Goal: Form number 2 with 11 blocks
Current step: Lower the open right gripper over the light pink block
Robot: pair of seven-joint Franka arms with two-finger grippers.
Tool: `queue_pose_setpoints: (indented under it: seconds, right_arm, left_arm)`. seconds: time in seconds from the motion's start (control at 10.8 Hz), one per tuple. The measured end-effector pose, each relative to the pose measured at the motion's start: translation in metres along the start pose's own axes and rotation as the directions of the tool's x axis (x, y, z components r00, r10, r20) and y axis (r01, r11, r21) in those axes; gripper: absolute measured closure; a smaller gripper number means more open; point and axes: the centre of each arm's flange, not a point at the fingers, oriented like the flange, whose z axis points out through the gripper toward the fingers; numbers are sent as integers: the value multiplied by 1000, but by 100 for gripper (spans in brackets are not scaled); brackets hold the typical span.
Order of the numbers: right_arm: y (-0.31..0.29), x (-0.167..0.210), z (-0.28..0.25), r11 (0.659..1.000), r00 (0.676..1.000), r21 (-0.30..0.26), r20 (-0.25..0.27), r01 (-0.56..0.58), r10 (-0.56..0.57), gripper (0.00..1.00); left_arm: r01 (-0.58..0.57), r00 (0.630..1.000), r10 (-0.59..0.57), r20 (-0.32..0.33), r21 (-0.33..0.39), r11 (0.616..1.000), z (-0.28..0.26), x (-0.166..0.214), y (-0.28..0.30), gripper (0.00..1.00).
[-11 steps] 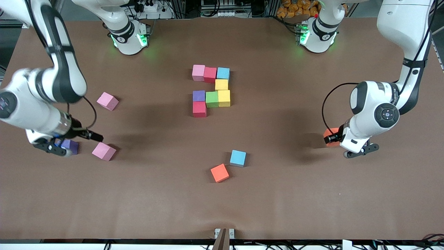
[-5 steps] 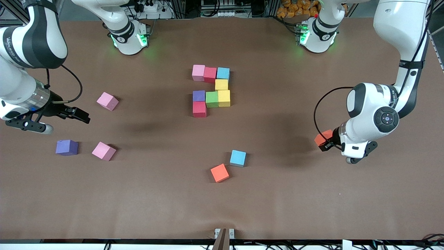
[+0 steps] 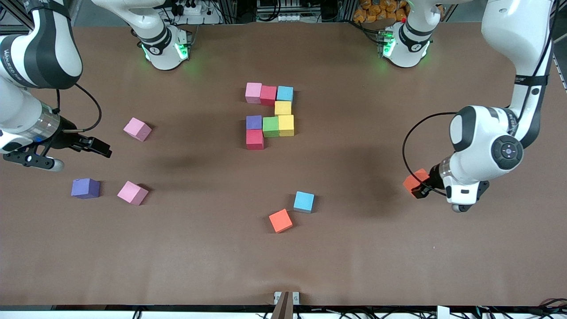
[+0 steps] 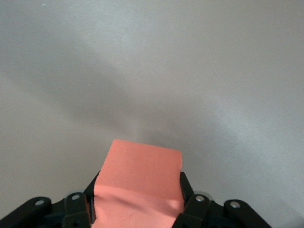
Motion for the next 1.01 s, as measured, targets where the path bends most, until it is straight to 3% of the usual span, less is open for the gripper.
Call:
queue_pose_setpoints:
  seconds: [0.46,0.83,1.01]
  right_arm:
    - [7,2,13,1000,1000,-2,22,-17,17,0]
    - [38,35,107,989,988,41,70,-141,138,0]
    - [38,48,150,961,960,56,88,-271,266,0]
  left_arm:
    - [6,1000,-5,29,-48,999,-18,-11,14,37]
    - [4,999,0,48,-68,998,-50,-31,37,37]
    - [36,998,-32,59,-60,998,-44,-51,54,37]
